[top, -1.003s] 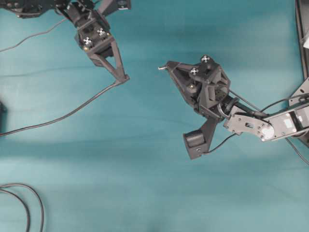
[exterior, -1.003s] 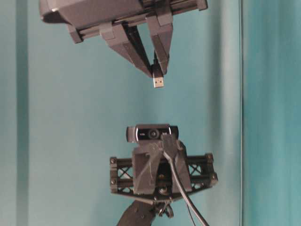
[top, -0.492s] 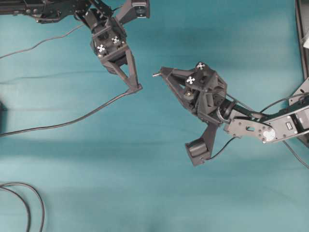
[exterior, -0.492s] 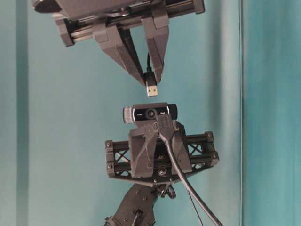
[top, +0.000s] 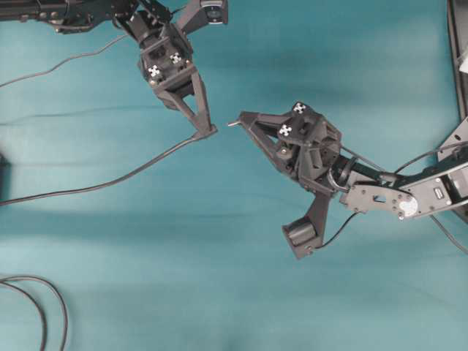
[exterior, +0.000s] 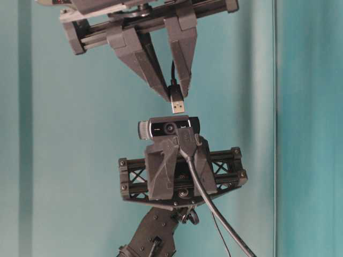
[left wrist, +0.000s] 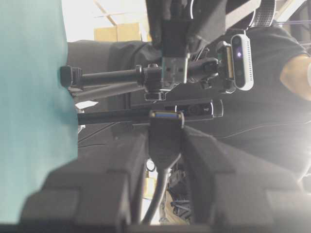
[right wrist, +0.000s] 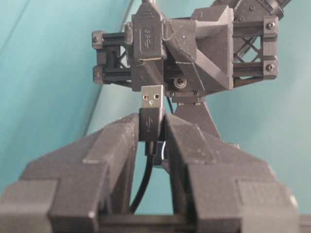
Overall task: Insert the USB using both arms.
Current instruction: 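Align the USB-A plug tip with the socket opening, then push the right gripper's plug into the left gripper's socket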
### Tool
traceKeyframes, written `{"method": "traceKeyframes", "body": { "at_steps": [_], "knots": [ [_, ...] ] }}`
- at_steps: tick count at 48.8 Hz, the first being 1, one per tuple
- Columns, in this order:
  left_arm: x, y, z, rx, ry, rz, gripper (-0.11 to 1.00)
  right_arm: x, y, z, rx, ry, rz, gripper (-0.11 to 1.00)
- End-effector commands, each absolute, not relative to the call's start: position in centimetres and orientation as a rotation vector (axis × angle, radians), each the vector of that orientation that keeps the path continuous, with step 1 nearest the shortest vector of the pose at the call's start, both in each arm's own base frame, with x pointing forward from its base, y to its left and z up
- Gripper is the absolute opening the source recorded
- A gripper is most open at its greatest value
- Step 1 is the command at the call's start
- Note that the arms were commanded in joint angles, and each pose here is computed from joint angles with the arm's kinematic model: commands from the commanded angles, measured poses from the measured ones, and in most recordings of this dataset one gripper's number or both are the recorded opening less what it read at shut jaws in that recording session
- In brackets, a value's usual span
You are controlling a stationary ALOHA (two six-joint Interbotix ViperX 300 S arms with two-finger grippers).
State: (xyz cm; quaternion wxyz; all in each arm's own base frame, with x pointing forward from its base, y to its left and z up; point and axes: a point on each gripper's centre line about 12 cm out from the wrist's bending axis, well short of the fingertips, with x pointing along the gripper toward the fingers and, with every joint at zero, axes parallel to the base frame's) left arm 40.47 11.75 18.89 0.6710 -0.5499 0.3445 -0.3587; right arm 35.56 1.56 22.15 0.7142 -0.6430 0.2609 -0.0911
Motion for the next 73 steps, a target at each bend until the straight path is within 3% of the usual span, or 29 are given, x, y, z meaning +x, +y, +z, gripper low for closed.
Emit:
{"method": "traceKeyframes", "body": {
  "at_steps": [1,73],
  "knots": [
    [40.74,11.83,20.04,-1.210,0.745,-0.821,0.22,36.00,1.68,23.13,-1.418,0.551,-0.221,0.21],
    [41.36,11.60,19.79,-1.246,0.723,-0.862,0.22,36.82,2.06,23.31,-1.430,0.540,-0.219,0.21]
  ]
}}
